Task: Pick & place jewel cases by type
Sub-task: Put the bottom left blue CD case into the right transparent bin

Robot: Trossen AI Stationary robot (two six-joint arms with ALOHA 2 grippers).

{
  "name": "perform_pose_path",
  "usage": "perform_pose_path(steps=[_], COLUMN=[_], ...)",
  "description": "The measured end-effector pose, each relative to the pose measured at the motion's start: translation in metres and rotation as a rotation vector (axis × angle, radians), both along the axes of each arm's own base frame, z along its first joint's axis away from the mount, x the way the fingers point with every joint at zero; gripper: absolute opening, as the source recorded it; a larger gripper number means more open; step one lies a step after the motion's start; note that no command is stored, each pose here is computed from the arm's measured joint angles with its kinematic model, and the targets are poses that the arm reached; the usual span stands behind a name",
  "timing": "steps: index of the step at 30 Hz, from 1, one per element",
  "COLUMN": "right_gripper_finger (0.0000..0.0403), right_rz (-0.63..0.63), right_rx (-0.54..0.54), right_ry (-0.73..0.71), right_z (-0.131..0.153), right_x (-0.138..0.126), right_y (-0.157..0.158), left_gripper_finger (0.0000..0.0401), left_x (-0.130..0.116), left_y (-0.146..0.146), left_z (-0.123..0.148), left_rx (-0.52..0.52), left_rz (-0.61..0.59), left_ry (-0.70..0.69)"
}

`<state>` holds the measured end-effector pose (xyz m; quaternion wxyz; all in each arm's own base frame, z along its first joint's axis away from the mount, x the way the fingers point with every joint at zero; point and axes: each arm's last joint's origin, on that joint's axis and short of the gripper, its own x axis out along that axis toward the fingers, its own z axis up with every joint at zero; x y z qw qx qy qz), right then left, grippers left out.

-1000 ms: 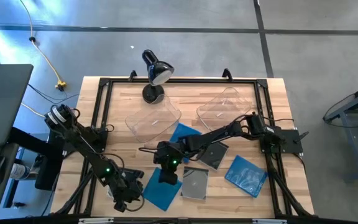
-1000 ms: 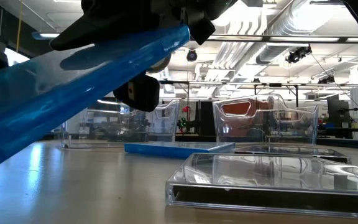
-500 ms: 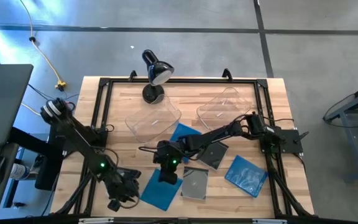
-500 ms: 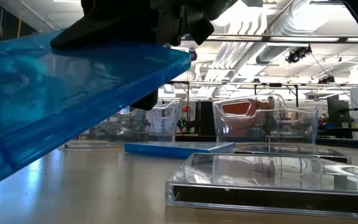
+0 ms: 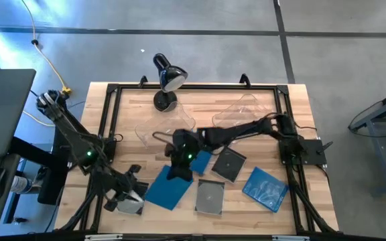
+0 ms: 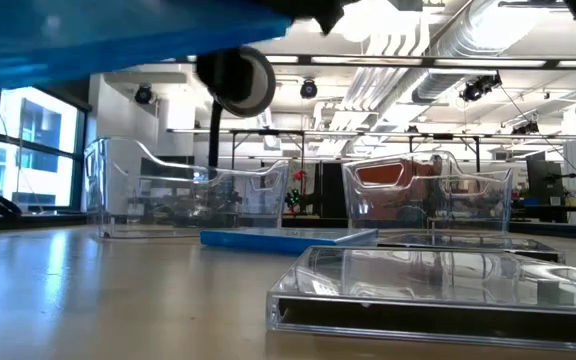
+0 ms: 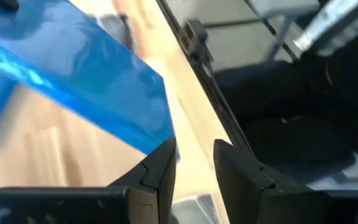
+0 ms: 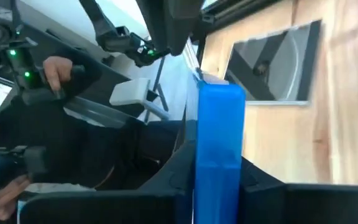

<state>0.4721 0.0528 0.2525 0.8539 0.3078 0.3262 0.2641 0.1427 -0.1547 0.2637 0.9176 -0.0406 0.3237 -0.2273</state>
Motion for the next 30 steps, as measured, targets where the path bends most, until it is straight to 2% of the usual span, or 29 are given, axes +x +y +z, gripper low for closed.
perform_pose_path(steps=[5, 11, 16, 20, 24, 27, 30], right_gripper_finger=[0.0025, 0.0024, 0.0026, 0.0026, 0.0024, 0.0025, 0.0024], right_rz=[-0.037, -0.164, -0.383, -0.627, -0.879, -0.995, -1.025], right_rx=[-0.066, -0.249, -0.426, -0.622, -0.765, -0.796, -0.751], right_ry=[-0.004, 0.024, 0.11, 0.228, 0.366, 0.478, 0.58], right_z=[0.038, 0.081, 0.113, 0.13, 0.141, 0.144, 0.142], right_x=[-0.024, -0.066, -0.109, -0.148, -0.185, -0.207, -0.22], right_y=[-0.02, -0.039, -0.054, -0.071, -0.091, -0.108, -0.126], left_gripper_finger=[0.0108, 0.0108, 0.0108, 0.0108, 0.0108, 0.0108, 0.0108], left_x=[-0.005, -0.004, -0.004, -0.004, -0.003, -0.003, -0.002], left_y=[0.008, 0.01, 0.013, 0.015, 0.017, 0.018, 0.019], left_z=[0.009, 0.009, 0.008, 0.007, 0.007, 0.007, 0.008], left_rx=[0.04, 0.124, 0.197, 0.251, 0.312, 0.362, 0.393], left_rz=[0.016, 0.023, 0.066, 0.104, 0.122, 0.14, 0.16], left_ry=[-0.079, -0.137, -0.163, -0.182, -0.21, -0.237, -0.255])
